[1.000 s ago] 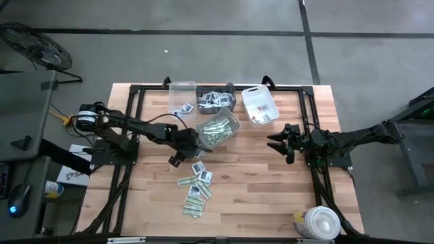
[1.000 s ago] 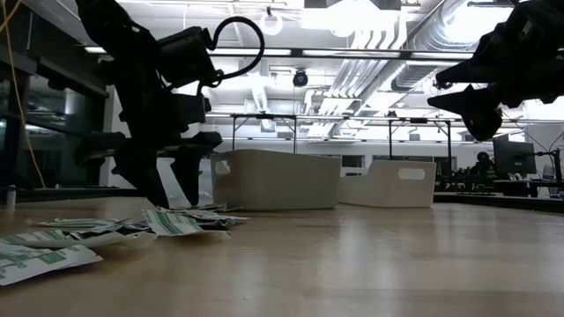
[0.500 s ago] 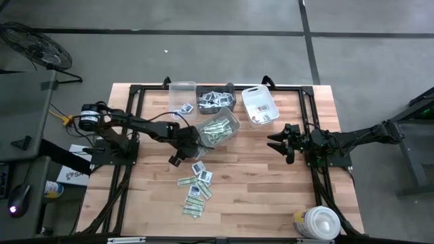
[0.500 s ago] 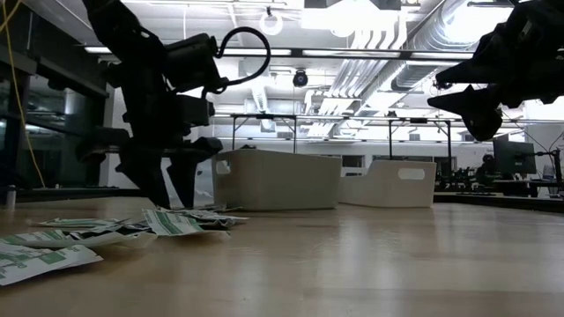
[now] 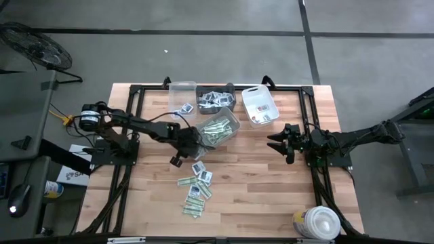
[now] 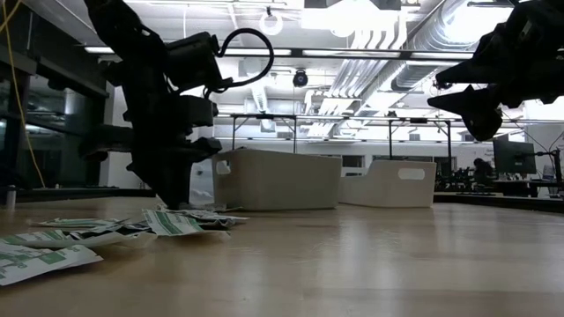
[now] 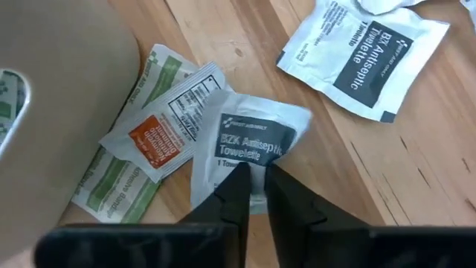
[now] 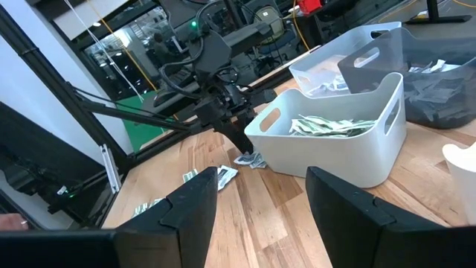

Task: Pick & Place First Aid Supplies
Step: Put the towelette pack into the black bin

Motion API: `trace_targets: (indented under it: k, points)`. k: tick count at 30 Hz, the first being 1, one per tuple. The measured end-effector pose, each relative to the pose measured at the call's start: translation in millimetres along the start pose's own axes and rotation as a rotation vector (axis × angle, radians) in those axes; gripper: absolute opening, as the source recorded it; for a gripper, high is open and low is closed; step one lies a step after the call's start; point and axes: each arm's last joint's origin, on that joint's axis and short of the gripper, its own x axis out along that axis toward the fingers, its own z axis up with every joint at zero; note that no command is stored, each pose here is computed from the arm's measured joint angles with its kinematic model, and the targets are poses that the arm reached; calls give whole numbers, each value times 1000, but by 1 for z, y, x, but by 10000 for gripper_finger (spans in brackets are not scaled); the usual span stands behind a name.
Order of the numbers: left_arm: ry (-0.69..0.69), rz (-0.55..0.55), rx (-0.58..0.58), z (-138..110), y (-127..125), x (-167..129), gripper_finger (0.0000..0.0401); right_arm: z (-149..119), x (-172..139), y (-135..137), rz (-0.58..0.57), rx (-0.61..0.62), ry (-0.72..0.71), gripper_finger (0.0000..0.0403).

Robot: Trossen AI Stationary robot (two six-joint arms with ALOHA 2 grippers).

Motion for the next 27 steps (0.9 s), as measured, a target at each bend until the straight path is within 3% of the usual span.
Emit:
trace_targets:
  k: [4,16,27]
  points:
    - [1,-1,-6,0,-4,-5,7,0,0,0,0,0,0,200]
    - [18,10,-88,-4,-19,-41,1,0,0,0,0,0,0,200]
    - [-134,222,-168,15,-11,-93,0,0,0,0,0,0,0,200]
